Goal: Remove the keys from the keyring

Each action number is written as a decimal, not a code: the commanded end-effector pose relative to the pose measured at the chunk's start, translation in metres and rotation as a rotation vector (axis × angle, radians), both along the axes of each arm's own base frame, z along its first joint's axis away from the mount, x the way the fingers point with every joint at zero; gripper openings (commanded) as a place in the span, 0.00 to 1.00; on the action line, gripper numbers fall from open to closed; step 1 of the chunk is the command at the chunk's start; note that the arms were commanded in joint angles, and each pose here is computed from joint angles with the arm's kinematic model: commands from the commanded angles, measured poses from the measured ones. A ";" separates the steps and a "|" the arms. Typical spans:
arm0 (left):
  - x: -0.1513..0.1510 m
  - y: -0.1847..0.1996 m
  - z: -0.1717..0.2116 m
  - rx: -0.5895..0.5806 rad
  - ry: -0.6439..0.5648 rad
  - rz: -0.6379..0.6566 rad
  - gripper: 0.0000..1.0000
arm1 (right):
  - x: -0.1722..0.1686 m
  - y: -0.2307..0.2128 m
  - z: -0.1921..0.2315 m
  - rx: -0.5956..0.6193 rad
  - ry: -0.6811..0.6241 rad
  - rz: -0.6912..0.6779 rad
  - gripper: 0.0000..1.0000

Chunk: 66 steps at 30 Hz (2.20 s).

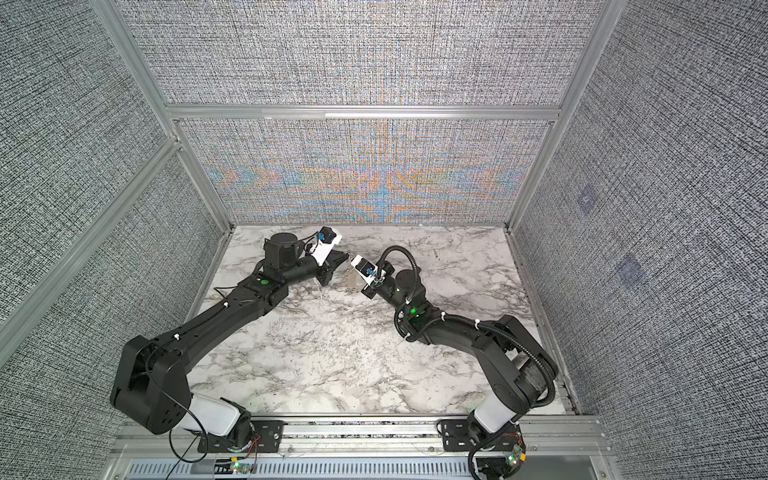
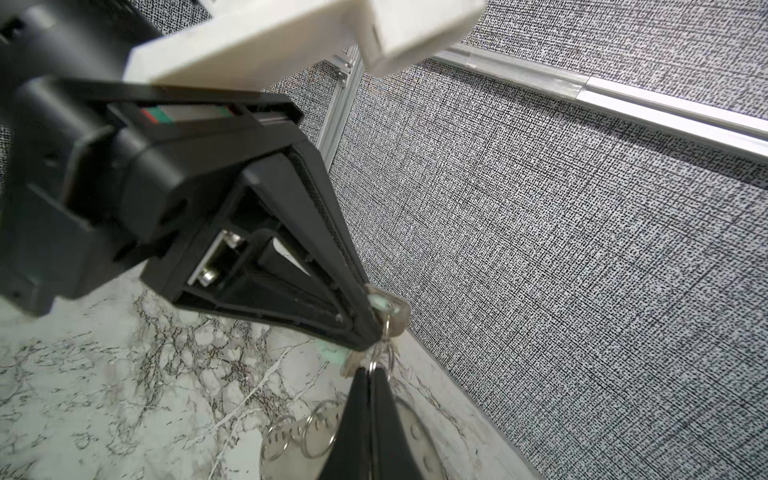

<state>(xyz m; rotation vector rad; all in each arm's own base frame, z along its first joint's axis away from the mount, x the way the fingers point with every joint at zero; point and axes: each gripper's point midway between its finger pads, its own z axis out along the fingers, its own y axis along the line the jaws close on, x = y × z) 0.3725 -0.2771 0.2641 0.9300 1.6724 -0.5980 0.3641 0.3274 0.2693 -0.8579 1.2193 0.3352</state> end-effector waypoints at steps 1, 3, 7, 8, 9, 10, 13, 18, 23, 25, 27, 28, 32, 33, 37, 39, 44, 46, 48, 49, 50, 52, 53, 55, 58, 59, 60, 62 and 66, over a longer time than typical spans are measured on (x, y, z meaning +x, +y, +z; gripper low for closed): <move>0.004 0.002 0.022 -0.050 -0.045 0.026 0.00 | 0.004 0.001 -0.003 0.013 0.037 -0.009 0.00; 0.003 0.002 0.023 -0.055 -0.043 0.025 0.00 | 0.004 0.004 -0.006 0.008 0.040 0.003 0.00; 0.003 0.002 0.020 -0.048 -0.032 0.031 0.00 | 0.005 0.007 -0.004 0.022 0.046 0.016 0.08; 0.004 0.002 0.019 -0.045 -0.029 0.035 0.00 | 0.004 0.008 -0.003 0.029 0.048 0.024 0.10; 0.005 0.002 0.019 -0.042 -0.032 0.039 0.00 | 0.003 0.010 -0.002 0.028 0.046 0.038 0.12; 0.005 0.003 0.019 -0.040 -0.033 0.043 0.00 | 0.002 0.011 -0.003 0.026 0.049 0.048 0.14; 0.007 0.003 0.020 -0.036 -0.037 0.048 0.00 | 0.002 0.015 -0.005 0.019 0.073 0.058 0.19; 0.009 0.003 0.022 -0.032 -0.040 0.058 0.00 | 0.009 0.011 -0.005 0.037 0.093 0.009 0.25; 0.008 -0.001 0.021 -0.025 -0.039 0.053 0.00 | 0.017 0.007 -0.004 0.036 0.100 -0.055 0.25; 0.008 -0.002 0.021 -0.021 -0.040 0.054 0.00 | 0.020 0.005 -0.002 0.037 0.095 -0.079 0.25; 0.008 -0.003 0.021 -0.018 -0.040 0.051 0.00 | 0.023 0.002 0.000 0.037 0.093 -0.104 0.25; 0.008 -0.004 0.022 -0.019 -0.040 0.052 0.00 | 0.024 0.001 0.000 0.038 0.094 -0.114 0.25; 0.006 -0.007 0.021 -0.012 -0.042 0.044 0.00 | 0.028 -0.004 -0.002 0.037 0.100 -0.160 0.25; 0.006 -0.007 0.020 -0.011 -0.041 0.043 0.00 | 0.029 -0.005 -0.002 0.038 0.099 -0.165 0.25; 0.004 -0.008 0.021 -0.008 -0.044 0.037 0.00 | 0.033 -0.004 0.011 0.054 0.080 -0.181 0.24; 0.003 -0.009 0.021 -0.005 -0.043 0.035 0.00 | 0.033 -0.005 0.012 0.056 0.078 -0.187 0.23; 0.002 -0.011 0.019 -0.001 -0.039 0.030 0.00 | 0.031 -0.004 0.017 0.069 0.066 -0.184 0.22; 0.002 -0.011 0.019 0.000 -0.040 0.032 0.00 | 0.032 -0.003 0.015 0.053 0.075 -0.182 0.20; 0.002 -0.011 0.021 -0.001 -0.044 0.034 0.00 | 0.031 -0.002 0.012 0.045 0.077 -0.179 0.20; 0.002 -0.011 0.022 -0.001 -0.049 0.034 0.00 | 0.030 -0.002 0.011 0.042 0.078 -0.177 0.19; 0.002 -0.011 0.022 0.000 -0.050 0.035 0.00 | 0.029 -0.002 0.010 0.040 0.080 -0.171 0.19; 0.002 -0.010 0.024 0.000 -0.055 0.036 0.00 | 0.027 0.000 0.009 0.034 0.081 -0.156 0.18; 0.002 -0.010 0.023 0.001 -0.055 0.036 0.00 | 0.027 0.001 0.008 0.031 0.084 -0.146 0.17; 0.002 -0.010 0.024 0.002 -0.059 0.038 0.00 | 0.026 0.003 0.007 0.025 0.086 -0.138 0.16; 0.002 -0.010 0.024 0.005 -0.060 0.038 0.00 | 0.025 0.004 0.005 0.016 0.091 -0.131 0.15; 0.003 -0.009 0.024 0.007 -0.060 0.040 0.00 | 0.025 0.004 0.005 0.015 0.091 -0.129 0.14; 0.003 -0.009 0.024 0.008 -0.061 0.041 0.00 | 0.024 0.005 0.004 0.012 0.093 -0.125 0.13; 0.003 -0.009 0.024 0.012 -0.063 0.041 0.00 | 0.023 0.006 0.003 0.004 0.091 -0.115 0.11; 0.003 -0.008 0.024 0.021 -0.064 0.045 0.00 | 0.022 0.006 0.005 0.002 0.083 -0.110 0.04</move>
